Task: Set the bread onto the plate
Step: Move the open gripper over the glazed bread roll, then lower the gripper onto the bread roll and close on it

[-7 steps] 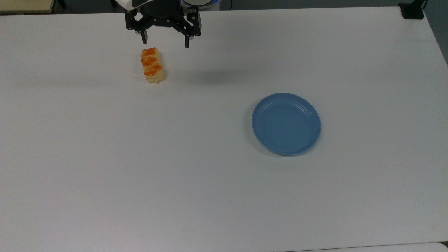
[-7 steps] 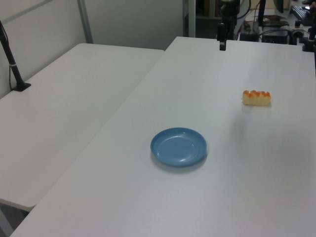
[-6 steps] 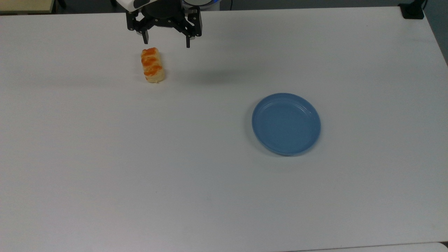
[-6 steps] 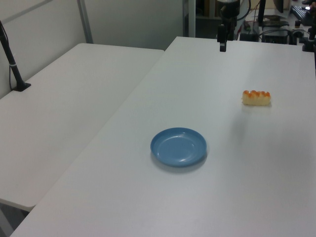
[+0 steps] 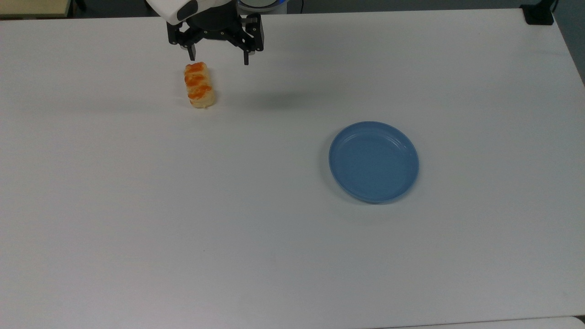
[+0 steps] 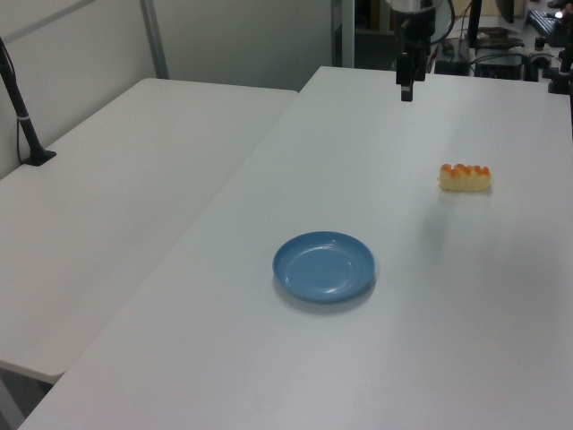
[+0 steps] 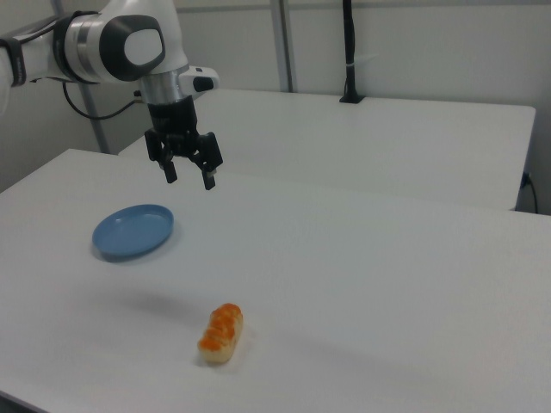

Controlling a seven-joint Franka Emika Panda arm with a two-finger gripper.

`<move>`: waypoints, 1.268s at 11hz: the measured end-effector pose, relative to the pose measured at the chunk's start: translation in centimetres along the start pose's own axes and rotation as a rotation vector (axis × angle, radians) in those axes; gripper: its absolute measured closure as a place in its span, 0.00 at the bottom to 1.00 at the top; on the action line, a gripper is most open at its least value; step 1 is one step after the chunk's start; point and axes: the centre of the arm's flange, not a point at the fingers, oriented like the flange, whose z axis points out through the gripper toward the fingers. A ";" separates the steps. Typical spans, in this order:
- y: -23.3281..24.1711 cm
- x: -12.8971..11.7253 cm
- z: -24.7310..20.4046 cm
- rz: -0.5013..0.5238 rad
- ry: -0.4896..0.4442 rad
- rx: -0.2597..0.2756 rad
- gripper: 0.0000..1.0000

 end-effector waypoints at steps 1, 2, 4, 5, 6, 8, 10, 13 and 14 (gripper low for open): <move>-0.4 0.0 0.1 -0.007 -0.002 0.000 0.00; -0.7 0.0 0.3 -0.011 -0.005 -0.001 0.00; -1.1 -0.1 0.7 -0.019 -0.013 -0.001 0.00; -1.3 -0.1 1.0 -0.021 -0.016 -0.001 0.00; -1.4 -0.2 1.5 -0.024 -0.026 -0.001 0.00; -2.9 -0.6 4.5 -0.063 -0.063 -0.004 0.00; -4.0 -1.2 9.2 -0.085 -0.081 -0.009 0.00; 0.8 -2.5 13.6 -0.184 -0.144 0.001 0.00; 2.5 -3.1 14.7 -0.226 -0.170 -0.005 0.00</move>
